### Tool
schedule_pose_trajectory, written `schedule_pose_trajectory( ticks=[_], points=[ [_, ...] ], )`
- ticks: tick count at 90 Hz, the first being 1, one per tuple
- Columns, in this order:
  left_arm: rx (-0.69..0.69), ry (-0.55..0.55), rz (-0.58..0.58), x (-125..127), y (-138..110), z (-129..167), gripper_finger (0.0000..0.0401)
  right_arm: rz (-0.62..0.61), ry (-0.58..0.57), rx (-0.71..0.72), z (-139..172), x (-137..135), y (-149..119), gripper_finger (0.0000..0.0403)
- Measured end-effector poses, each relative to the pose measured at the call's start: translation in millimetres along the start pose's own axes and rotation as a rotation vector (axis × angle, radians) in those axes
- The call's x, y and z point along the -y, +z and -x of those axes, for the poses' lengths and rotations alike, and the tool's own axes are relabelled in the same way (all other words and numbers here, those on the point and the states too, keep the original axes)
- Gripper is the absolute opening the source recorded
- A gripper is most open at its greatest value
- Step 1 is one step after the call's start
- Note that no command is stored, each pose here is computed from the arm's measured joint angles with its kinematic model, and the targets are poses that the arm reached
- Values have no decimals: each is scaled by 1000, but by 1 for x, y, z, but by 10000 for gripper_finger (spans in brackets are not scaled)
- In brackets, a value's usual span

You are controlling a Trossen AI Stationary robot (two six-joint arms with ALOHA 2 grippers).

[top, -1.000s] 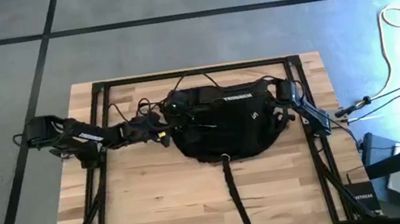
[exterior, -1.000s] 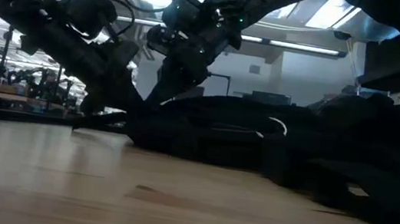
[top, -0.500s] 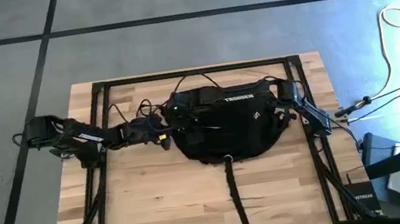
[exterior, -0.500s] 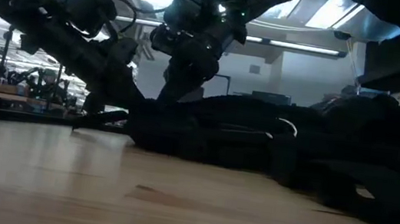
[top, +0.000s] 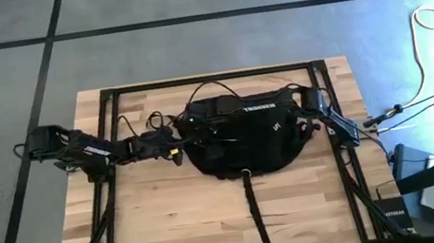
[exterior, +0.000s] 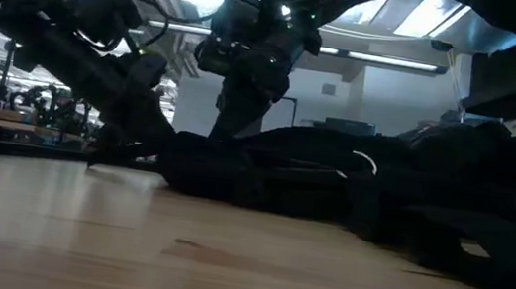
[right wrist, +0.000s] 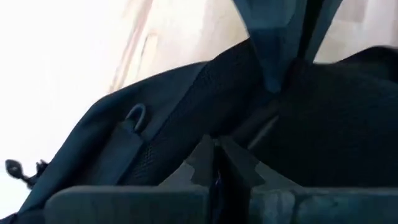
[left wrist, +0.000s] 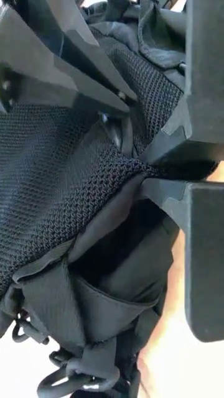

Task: Unpack backpack
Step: Close the black bag

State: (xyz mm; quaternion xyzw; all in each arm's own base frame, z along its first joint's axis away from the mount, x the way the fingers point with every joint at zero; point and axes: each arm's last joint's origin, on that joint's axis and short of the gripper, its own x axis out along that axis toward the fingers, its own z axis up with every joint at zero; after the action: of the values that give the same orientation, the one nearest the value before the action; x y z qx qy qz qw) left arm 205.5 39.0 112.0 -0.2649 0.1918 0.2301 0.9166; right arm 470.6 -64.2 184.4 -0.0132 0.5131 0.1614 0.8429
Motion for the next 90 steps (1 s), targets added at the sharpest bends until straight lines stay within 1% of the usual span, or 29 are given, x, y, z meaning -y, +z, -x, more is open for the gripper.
schedule_pose_trajectory(
  ticks=[25,33,42,56,68,90],
  points=[
    [-25,0,7,0,-6,3,0,-14,15,-70,-5,-17,-1,0],
    [-46,-1,23,1,-11,4,0,-18,20,-104,-6,-22,-3,0],
    [-31,5,52,-4,-20,12,0,-40,34,-148,-7,-27,-6,0],
    [-26,22,116,-15,-31,28,0,-32,47,-152,-6,-38,-3,0],
    [-4,-3,149,-20,-35,40,0,-21,54,-151,-4,-48,0,0],
    [10,31,128,-21,-31,51,0,-31,46,-137,5,-56,4,0]
  ],
)
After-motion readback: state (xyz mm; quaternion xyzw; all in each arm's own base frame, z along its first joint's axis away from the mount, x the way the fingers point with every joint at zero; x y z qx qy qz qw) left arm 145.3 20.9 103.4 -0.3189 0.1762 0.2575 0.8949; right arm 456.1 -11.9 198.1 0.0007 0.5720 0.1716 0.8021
